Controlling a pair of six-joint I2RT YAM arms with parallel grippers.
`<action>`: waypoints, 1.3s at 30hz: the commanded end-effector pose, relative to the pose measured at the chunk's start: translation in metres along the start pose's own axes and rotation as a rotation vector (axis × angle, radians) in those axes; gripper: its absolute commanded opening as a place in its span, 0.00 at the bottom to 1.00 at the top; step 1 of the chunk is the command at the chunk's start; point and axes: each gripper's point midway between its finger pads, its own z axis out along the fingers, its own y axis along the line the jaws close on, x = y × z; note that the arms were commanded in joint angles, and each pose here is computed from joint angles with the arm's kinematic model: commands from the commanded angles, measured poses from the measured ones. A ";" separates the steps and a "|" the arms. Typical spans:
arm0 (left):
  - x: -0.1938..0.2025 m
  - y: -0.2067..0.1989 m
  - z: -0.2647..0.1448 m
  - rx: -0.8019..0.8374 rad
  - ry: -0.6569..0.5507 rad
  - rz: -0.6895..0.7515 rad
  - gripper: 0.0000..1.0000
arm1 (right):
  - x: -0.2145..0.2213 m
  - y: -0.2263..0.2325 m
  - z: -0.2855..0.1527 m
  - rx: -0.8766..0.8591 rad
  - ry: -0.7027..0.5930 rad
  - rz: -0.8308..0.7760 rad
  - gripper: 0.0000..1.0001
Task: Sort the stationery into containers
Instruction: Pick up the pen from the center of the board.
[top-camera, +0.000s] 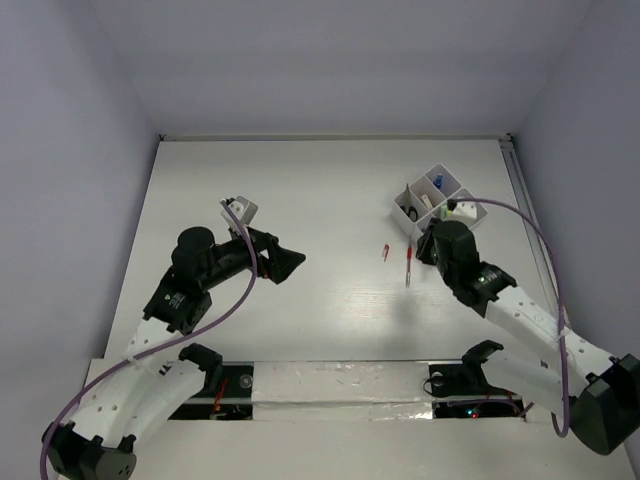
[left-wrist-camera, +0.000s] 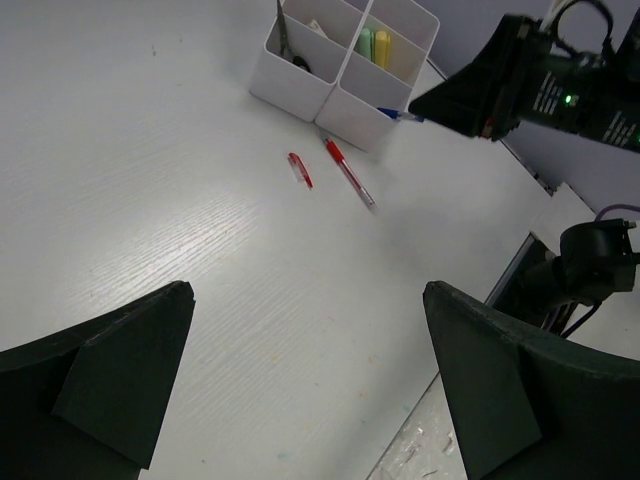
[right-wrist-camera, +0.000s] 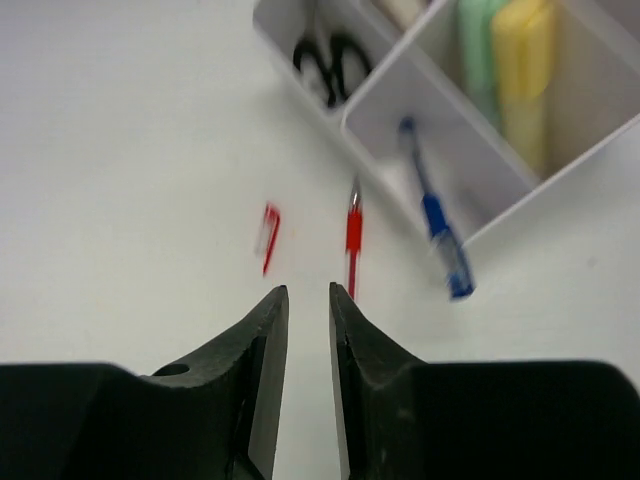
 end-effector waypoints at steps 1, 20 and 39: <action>-0.024 -0.009 -0.001 0.018 -0.053 0.040 0.99 | 0.058 0.014 -0.010 -0.080 0.171 0.007 0.28; -0.021 -0.007 0.002 0.018 -0.038 0.033 0.99 | 0.126 -0.001 0.033 0.111 0.344 -0.054 0.43; -0.017 -0.011 0.003 0.042 -0.023 0.022 0.99 | 0.136 0.001 0.032 0.123 0.368 -0.059 0.04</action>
